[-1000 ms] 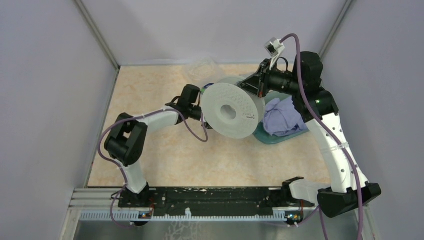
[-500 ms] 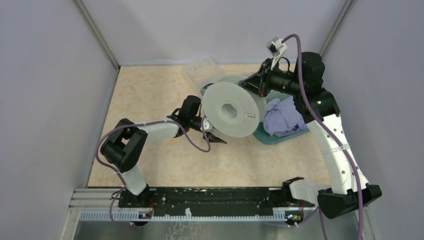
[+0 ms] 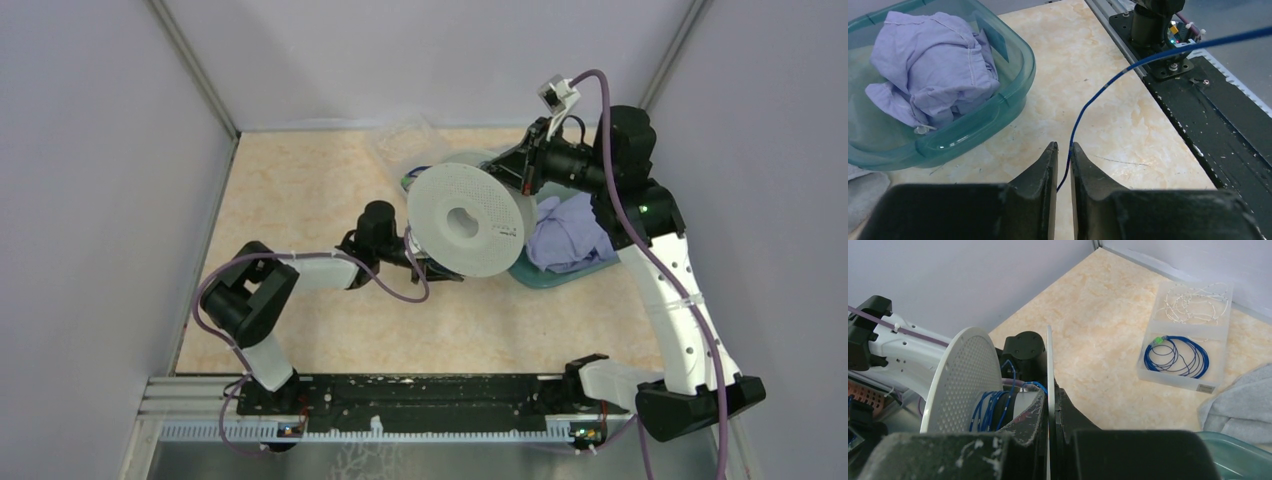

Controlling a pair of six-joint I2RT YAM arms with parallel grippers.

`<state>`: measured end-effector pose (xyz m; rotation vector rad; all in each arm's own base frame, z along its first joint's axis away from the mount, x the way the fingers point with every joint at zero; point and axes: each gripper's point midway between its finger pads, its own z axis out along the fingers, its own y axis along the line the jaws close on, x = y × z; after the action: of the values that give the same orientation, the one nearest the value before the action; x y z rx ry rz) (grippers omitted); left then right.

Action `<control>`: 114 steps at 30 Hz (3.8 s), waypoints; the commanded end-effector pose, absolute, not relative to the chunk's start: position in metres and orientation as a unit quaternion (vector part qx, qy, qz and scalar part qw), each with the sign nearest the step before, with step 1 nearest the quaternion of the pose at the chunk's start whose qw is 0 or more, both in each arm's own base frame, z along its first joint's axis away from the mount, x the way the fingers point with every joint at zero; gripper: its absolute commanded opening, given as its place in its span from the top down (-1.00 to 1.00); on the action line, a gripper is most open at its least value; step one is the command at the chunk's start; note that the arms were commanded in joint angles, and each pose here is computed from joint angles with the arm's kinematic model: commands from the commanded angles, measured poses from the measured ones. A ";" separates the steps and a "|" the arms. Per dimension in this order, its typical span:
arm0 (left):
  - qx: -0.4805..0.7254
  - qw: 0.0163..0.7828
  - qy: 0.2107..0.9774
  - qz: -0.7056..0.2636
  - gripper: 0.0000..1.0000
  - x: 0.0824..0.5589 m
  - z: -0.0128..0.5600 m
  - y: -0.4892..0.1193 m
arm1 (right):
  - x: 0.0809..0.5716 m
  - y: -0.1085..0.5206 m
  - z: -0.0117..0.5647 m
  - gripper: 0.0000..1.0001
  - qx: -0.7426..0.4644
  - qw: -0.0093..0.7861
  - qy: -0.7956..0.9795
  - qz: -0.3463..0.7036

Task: Wrap the cables
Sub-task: Wrap the cable around the cable reel.

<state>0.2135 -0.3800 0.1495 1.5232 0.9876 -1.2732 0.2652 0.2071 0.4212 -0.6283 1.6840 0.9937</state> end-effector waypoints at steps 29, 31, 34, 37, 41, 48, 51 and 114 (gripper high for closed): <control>0.590 0.324 0.570 -0.472 0.97 0.233 0.116 -0.340 | 0.301 0.168 0.454 1.00 -0.234 0.604 0.688 0.328; 0.583 0.319 0.588 -0.461 0.97 0.243 0.115 -0.338 | 0.293 0.170 0.456 1.00 -0.251 0.603 0.680 0.334; 0.577 0.315 0.607 -0.446 0.97 0.255 0.111 -0.335 | 0.284 0.169 0.464 1.00 -0.263 0.610 0.667 0.336; 0.572 0.312 0.616 -0.443 0.98 0.262 0.109 -0.332 | 0.278 0.169 0.469 1.00 -0.267 0.611 0.664 0.338; 0.566 0.320 0.616 -0.444 0.99 0.270 0.112 -0.326 | 0.278 0.159 0.472 1.00 -0.255 0.622 0.672 0.311; 0.553 0.329 0.626 -0.442 0.99 0.281 0.112 -0.312 | 0.294 0.131 0.463 1.00 -0.192 0.628 0.710 0.253; 0.556 0.331 0.625 -0.436 0.99 0.279 0.110 -0.308 | 0.306 0.117 0.459 1.00 -0.154 0.628 0.727 0.232; 0.631 0.428 0.540 -0.357 0.99 0.235 0.303 -0.439 | 0.377 0.118 0.330 1.00 -0.115 0.620 0.768 0.109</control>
<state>0.2172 -0.4445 0.2761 1.7062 1.3099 -0.8202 0.3814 0.1032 0.2773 -0.2054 1.9579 0.1770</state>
